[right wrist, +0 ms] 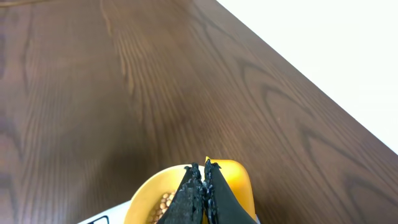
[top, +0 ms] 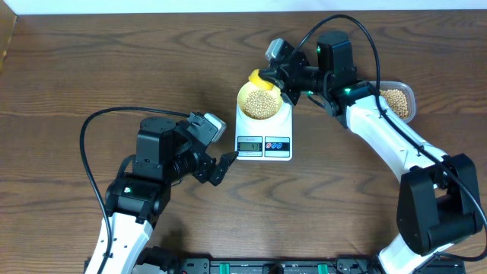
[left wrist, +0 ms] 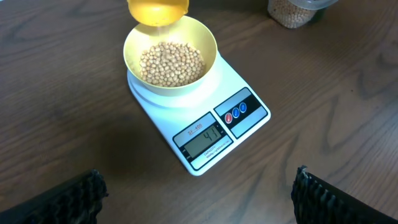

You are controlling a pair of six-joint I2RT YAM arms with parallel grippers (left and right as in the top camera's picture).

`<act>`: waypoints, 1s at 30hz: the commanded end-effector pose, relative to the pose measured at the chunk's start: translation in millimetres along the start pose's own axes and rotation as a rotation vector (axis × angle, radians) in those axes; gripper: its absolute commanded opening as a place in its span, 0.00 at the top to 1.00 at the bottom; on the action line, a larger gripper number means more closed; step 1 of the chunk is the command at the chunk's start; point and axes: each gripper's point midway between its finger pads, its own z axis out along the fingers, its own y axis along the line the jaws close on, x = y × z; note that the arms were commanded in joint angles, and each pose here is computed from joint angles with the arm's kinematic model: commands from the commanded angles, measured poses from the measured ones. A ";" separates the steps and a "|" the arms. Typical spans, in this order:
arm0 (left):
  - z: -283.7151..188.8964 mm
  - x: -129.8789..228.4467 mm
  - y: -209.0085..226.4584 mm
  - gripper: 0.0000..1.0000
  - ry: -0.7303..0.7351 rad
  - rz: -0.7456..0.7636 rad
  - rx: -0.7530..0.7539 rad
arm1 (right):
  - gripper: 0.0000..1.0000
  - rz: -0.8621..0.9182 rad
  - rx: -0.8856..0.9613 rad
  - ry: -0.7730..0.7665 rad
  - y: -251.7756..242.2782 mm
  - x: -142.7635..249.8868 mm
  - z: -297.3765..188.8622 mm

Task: Scoop item into bowl and weigh 50g on scale
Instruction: 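Lift the empty scoop and move it right back to the tub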

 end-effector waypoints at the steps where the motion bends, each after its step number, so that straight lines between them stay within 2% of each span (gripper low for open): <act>1: 1.4 3.9 2.4 0.02 0.008 -0.020 -0.008 | 0.99 -0.043 -0.052 -0.002 10.4 3.2 3.6; 9: 1.4 4.0 2.4 0.02 0.009 -0.020 -0.008 | 0.99 -0.106 -0.077 0.005 15.4 6.9 3.2; 16: 1.4 4.0 2.4 0.02 0.009 -0.020 -0.008 | 0.99 -0.080 -0.074 -0.010 15.7 1.8 4.7; 21: 1.4 4.0 2.4 0.02 0.009 -0.020 -0.008 | 0.99 -0.004 -0.035 -0.093 5.1 -21.9 4.1; 26: 1.3 3.8 2.4 0.02 0.008 -0.020 -0.008 | 0.99 0.069 0.004 -0.241 -8.3 -61.7 -2.9; 30: 1.3 3.9 2.4 0.02 0.008 -0.020 -0.008 | 0.98 0.148 0.043 -0.302 -22.7 -75.2 -11.6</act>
